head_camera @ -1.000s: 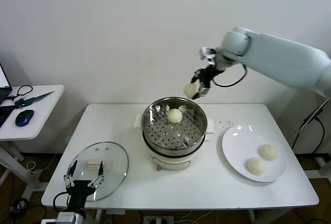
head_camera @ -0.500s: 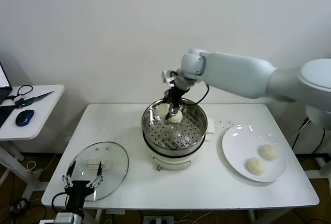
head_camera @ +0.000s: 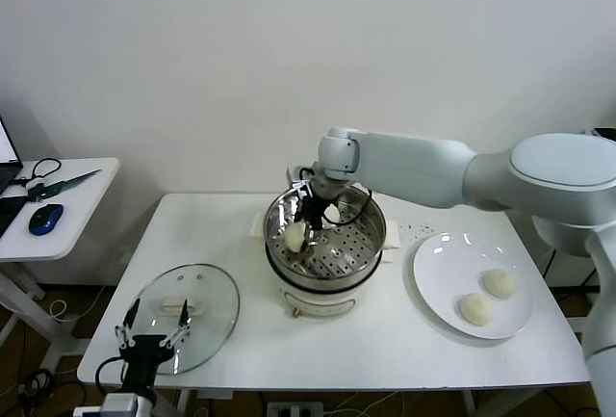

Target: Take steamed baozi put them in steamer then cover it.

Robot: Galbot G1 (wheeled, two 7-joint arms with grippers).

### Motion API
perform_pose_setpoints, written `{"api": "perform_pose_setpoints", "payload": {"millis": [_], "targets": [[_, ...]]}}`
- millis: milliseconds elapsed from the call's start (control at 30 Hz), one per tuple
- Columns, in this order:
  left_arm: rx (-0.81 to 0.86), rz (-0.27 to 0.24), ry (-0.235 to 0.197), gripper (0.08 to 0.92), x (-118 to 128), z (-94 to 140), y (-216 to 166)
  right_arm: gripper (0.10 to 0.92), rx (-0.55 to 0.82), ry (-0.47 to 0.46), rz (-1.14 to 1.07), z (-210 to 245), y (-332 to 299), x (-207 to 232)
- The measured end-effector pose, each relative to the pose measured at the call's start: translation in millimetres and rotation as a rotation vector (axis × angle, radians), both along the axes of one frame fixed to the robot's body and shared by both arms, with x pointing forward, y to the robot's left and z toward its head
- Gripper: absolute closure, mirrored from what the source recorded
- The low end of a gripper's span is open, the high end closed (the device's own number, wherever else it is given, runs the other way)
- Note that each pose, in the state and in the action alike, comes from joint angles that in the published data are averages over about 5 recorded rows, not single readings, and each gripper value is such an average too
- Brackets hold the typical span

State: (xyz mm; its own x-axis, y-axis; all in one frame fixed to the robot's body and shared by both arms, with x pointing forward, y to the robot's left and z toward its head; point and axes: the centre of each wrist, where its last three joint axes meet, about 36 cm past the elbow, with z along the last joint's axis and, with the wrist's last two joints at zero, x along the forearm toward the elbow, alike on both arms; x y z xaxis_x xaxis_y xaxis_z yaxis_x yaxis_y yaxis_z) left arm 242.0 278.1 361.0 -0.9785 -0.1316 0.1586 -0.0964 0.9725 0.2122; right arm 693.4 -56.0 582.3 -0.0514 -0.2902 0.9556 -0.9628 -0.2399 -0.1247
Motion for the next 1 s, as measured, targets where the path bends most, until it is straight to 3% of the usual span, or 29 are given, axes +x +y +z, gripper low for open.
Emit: {"api": "perform_pose_setpoints", "payload": {"millis": [167, 500, 1000], "targets": [[-0.003, 0.003, -0.001, 0.177, 0, 0, -1, 0.207, -0.009, -0.003, 0.003, -2, 0, 0], [-0.002, 0.007, -0.002, 0.177, 0, 2, -1, 0.199, -0.002, -0.015, 0.012, 22, -20, 2], [0.008, 0.01, -0.001, 0.177, 4, 4, -1, 0.2, -0.02, -0.053, -0.052, 86, -161, -12]]}}
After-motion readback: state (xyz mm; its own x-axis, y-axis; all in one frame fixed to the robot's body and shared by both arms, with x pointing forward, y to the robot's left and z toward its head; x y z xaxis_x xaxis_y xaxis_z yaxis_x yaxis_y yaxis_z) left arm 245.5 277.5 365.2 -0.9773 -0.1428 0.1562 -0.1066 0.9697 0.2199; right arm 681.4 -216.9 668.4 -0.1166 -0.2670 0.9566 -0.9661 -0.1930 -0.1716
